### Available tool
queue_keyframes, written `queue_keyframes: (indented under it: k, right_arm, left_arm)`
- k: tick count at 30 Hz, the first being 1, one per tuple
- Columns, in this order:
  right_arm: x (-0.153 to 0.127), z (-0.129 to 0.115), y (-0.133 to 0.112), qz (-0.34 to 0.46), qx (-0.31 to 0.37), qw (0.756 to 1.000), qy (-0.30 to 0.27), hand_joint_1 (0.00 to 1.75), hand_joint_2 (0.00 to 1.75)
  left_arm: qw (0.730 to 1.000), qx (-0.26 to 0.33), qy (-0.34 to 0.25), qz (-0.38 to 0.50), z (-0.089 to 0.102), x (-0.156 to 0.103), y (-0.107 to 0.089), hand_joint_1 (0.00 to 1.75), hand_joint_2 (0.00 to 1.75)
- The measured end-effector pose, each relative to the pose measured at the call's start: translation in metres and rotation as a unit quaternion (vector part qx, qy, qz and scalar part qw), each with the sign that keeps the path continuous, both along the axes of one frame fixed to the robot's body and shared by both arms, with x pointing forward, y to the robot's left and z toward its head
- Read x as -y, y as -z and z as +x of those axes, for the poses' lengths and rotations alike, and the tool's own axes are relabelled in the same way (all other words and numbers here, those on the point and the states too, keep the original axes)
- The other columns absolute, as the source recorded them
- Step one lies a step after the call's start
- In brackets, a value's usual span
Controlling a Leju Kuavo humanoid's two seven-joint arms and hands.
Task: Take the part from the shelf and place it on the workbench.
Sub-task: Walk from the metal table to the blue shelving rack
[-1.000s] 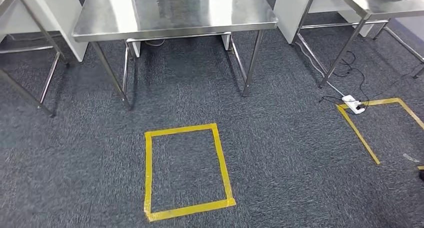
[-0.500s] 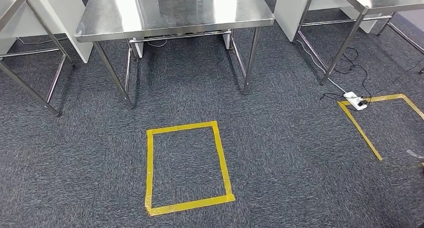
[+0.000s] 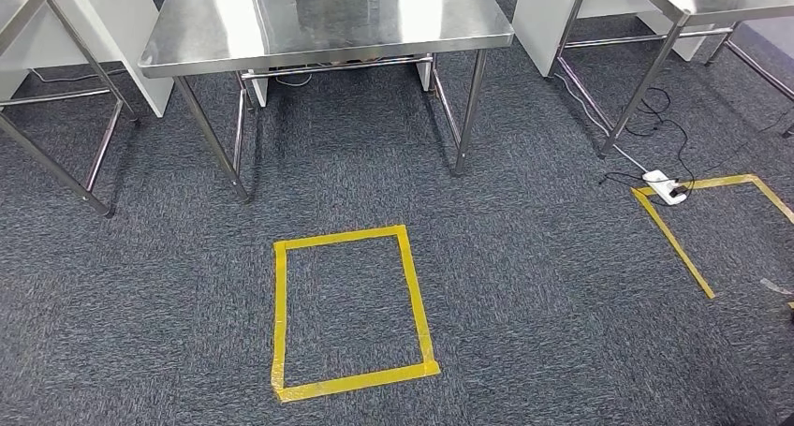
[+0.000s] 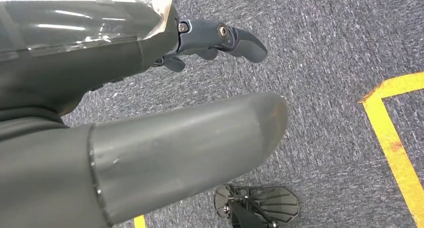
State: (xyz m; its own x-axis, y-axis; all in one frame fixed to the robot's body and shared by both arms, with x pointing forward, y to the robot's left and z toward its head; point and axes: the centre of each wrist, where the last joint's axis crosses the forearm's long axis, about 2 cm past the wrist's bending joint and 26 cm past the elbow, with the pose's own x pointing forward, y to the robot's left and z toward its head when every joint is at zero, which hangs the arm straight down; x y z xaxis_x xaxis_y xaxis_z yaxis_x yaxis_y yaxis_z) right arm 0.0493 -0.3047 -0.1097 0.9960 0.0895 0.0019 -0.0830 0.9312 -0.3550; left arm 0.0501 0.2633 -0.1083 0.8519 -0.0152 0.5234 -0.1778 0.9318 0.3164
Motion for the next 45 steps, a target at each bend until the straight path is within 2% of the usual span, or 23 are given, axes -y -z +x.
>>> queue_keyframes:
  k: [19, 24, 45]
  right_arm:
    - [-0.002, -0.002, 0.000, -0.010, -0.005, 1.000, 0.013, 0.00, 0.00]
    - [-0.009, 0.002, 0.000, -0.005, 0.000, 1.000, 0.015, 0.00, 0.00]
    - [-0.011, 0.000, 0.000, -0.005, -0.001, 1.000, 0.019, 0.00, 0.00]
  left_arm:
    - [1.000, -0.002, 0.010, -0.002, 0.001, 0.007, -0.001, 0.00, 0.00]
    - [1.000, 0.006, 0.012, 0.008, 0.001, 0.002, 0.000, 0.00, 0.00]
    - [1.000, 0.013, 0.021, 0.018, 0.001, 0.001, 0.000, 0.00, 0.00]
